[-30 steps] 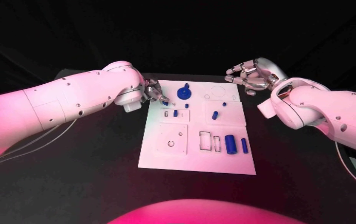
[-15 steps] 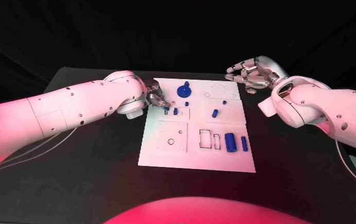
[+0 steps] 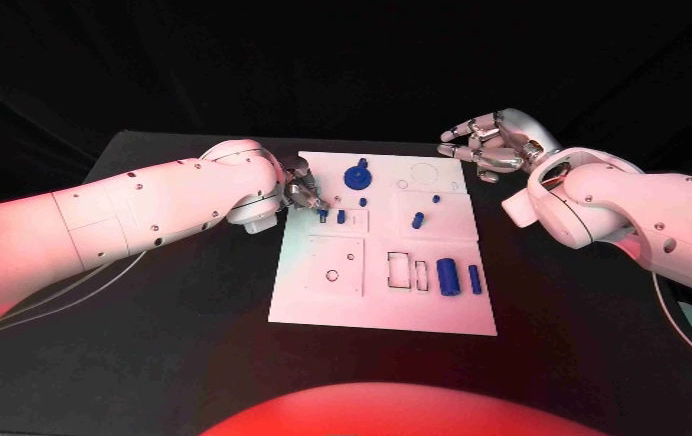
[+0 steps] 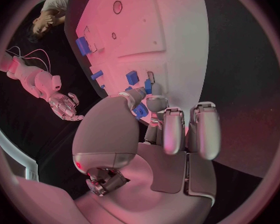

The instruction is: Assemble the parts on the task board

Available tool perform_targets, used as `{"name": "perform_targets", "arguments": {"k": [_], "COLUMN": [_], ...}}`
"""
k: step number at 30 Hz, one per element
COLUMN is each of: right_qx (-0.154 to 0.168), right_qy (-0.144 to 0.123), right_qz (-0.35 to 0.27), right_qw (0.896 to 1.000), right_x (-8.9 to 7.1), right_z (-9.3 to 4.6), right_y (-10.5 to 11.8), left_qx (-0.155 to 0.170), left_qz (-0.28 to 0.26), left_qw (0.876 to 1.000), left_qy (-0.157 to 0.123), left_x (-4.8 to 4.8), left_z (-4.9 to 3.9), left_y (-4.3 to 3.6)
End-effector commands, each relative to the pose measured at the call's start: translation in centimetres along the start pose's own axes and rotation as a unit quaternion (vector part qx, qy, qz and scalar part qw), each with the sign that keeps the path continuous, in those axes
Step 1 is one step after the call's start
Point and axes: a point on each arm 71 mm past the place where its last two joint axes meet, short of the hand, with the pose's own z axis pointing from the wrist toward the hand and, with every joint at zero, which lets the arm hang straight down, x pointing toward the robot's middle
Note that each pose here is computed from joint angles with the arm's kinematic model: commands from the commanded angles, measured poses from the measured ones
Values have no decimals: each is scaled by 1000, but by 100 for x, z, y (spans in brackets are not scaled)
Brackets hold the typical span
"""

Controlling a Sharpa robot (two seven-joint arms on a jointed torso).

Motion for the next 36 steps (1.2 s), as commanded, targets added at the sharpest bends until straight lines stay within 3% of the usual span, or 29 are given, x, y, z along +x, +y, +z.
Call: {"name": "perform_targets", "arguments": {"k": [1,36], "right_qx": [-5,-3], "right_qy": [6,8], "right_qz": [0,1], "right_qw": [1000,1000], "right_x": [11,21], "right_z": [-2,-8], "right_y": [6,-14], "left_qx": [-7,0], "left_qz": [10,24], "left_qw": [1000,1000], "left_qy": [5,19], "left_x": [22,52], "left_z": [-4,-30], "left_y": [3,-2]}}
